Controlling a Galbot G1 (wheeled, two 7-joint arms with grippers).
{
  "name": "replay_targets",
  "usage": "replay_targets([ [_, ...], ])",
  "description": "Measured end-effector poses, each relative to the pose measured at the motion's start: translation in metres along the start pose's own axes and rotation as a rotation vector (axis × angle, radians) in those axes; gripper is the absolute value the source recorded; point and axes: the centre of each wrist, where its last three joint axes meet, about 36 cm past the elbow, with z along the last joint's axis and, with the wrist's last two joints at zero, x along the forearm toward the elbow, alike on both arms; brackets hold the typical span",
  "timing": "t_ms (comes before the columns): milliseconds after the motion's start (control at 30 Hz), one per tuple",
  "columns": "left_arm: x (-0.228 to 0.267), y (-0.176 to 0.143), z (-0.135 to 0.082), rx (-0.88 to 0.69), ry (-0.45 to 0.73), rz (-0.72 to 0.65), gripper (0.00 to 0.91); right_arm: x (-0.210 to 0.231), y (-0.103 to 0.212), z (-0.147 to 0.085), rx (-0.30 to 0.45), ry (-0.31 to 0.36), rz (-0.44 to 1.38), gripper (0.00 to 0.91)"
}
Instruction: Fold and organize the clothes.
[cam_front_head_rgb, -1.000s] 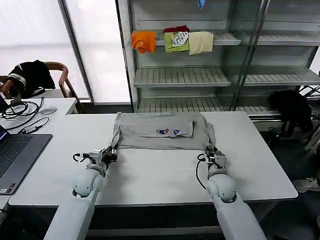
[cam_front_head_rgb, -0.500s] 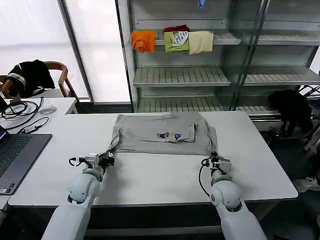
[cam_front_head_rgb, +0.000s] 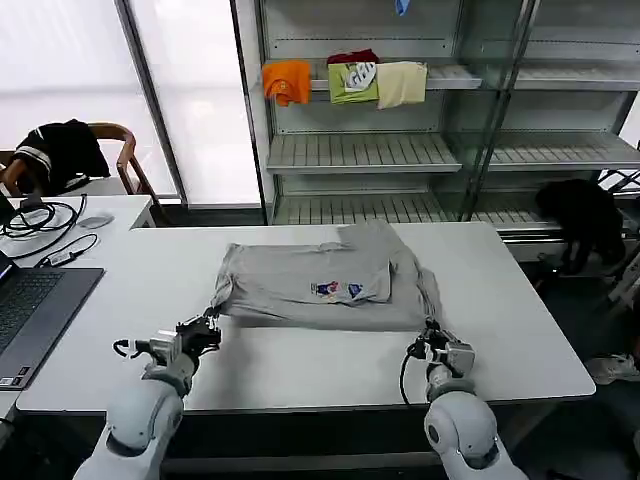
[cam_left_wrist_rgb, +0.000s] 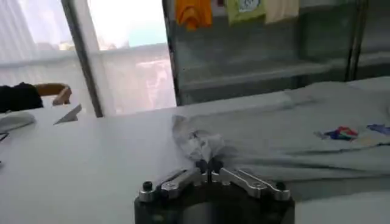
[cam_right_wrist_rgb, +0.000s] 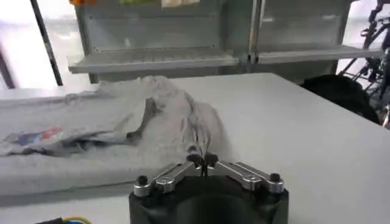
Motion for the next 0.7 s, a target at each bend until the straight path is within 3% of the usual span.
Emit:
replay_targets([
  [700, 0.088, -0.017, 0.040, 0.029, 0.023, 0.009, 0.020, 0.087, -0.016, 0.034, -0.016, 0.046, 0.074, 0.000],
])
